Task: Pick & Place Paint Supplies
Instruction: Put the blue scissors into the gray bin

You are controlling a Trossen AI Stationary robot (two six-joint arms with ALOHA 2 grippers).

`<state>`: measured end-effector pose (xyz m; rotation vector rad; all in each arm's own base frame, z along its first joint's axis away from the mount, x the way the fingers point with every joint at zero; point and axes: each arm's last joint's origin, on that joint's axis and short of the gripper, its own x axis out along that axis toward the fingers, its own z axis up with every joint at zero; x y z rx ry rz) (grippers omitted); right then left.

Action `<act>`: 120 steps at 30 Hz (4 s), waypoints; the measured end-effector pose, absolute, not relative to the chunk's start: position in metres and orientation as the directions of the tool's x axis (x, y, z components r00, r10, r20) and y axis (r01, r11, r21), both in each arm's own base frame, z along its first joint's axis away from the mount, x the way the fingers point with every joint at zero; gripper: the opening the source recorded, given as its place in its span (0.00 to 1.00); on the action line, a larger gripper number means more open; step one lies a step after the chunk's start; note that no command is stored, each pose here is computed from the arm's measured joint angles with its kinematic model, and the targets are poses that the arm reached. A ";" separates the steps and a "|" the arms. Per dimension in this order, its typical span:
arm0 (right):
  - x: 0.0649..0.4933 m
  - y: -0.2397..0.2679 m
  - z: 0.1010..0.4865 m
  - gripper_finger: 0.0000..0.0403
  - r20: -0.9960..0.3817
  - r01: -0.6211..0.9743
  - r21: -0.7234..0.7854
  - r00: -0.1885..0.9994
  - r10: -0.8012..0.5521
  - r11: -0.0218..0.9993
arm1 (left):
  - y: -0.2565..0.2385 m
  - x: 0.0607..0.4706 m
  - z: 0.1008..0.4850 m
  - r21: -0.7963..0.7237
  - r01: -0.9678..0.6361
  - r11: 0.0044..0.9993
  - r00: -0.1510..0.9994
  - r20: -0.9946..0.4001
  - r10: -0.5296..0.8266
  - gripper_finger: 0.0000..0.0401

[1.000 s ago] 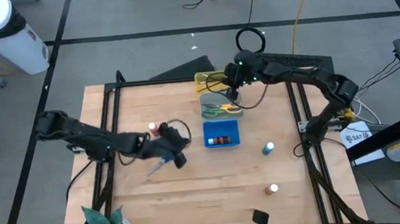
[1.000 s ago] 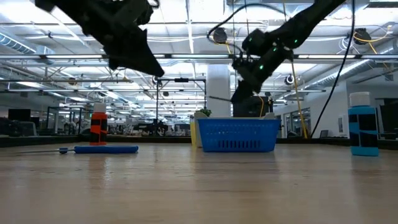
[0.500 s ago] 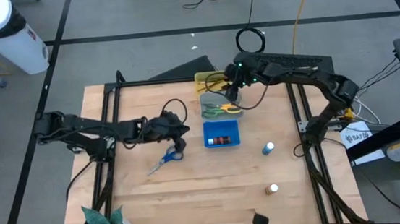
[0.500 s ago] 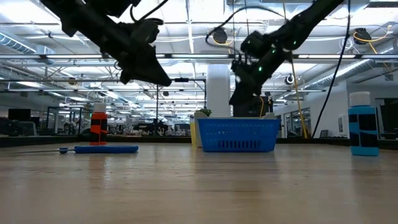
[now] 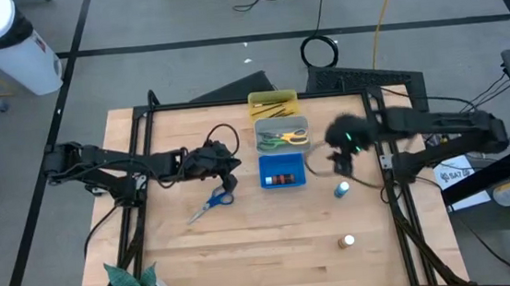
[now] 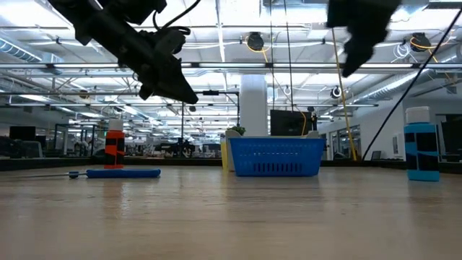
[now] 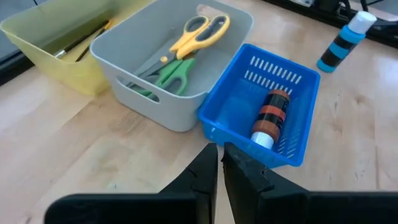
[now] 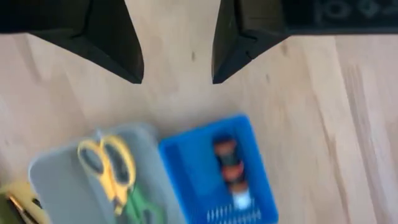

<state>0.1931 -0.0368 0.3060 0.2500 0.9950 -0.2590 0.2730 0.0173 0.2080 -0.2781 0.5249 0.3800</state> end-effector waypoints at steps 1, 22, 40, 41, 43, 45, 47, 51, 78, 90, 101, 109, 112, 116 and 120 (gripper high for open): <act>0.187 -0.026 0.306 0.43 -0.856 0.323 0.063 0.505 -0.115 0.944 | 0.016 0.273 0.208 -0.163 -0.418 0.894 0.799 -0.534 0.276 0.09; 0.152 0.058 0.222 0.39 -0.895 0.158 0.032 0.444 -0.042 0.987 | 0.010 0.273 0.207 -0.217 -0.435 0.874 0.802 -0.535 0.266 0.09; 0.152 0.058 0.223 0.39 -0.876 0.106 0.005 0.480 -0.046 0.994 | 0.010 0.282 0.189 -0.191 -0.446 0.874 0.770 -0.579 0.267 0.09; 0.152 0.058 0.223 0.39 -0.876 0.105 0.006 0.480 -0.046 0.994 | 0.010 0.283 0.189 -0.193 -0.445 0.874 0.773 -0.576 0.267 0.09; 0.151 0.058 0.224 0.39 -0.874 0.105 0.011 0.484 -0.042 0.994 | 0.010 0.283 0.189 -0.195 -0.444 0.874 0.776 -0.572 0.266 0.09; 0.150 0.057 0.225 0.39 -0.871 0.107 0.017 0.491 -0.038 0.994 | 0.010 0.284 0.190 -0.201 -0.442 0.874 0.784 -0.561 0.267 0.09; 0.149 0.057 0.227 0.39 -0.863 0.105 0.030 0.505 -0.027 0.994 | 0.010 0.284 0.190 -0.201 -0.442 0.874 0.783 -0.561 0.267 0.09; 0.152 0.059 0.234 0.39 -0.813 0.154 0.125 0.581 0.012 0.980 | 0.010 0.285 0.191 -0.206 -0.440 0.874 0.789 -0.553 0.267 0.09; 0.187 0.073 0.265 0.63 -0.470 -0.076 0.120 0.874 0.124 0.990 | -0.007 0.266 0.171 -0.254 -0.434 0.864 0.624 -0.776 0.085 0.09; 0.187 0.074 0.266 0.62 -0.464 -0.087 0.102 0.877 0.124 0.991 | -0.040 0.235 0.147 0.029 -0.695 0.718 0.338 -0.868 0.362 0.09; 0.188 0.074 0.268 0.62 -0.445 -0.087 0.108 0.887 0.126 0.990 | -0.061 0.283 0.103 -0.183 -0.563 0.806 0.545 -0.816 0.195 0.09; 0.188 0.074 0.268 0.62 -0.445 -0.092 0.097 0.887 0.126 0.991 | -0.075 0.306 0.116 -0.258 -0.320 0.912 0.704 -0.709 0.046 0.09; 0.188 0.074 0.268 0.62 -0.444 -0.098 0.085 0.887 0.126 0.992 | -0.077 0.314 0.125 -0.231 -0.297 0.927 0.701 -0.711 0.048 0.09; 0.188 0.074 0.268 0.62 -0.444 -0.098 0.084 0.887 0.126 0.992 | -0.085 0.321 0.145 -0.181 -0.253 0.950 0.616 -0.787 0.015 0.09; 0.188 0.074 0.268 0.62 -0.443 -0.098 0.084 0.888 0.125 0.992 | -0.107 0.313 0.165 -0.153 -0.263 0.952 0.507 -0.862 0.001 0.09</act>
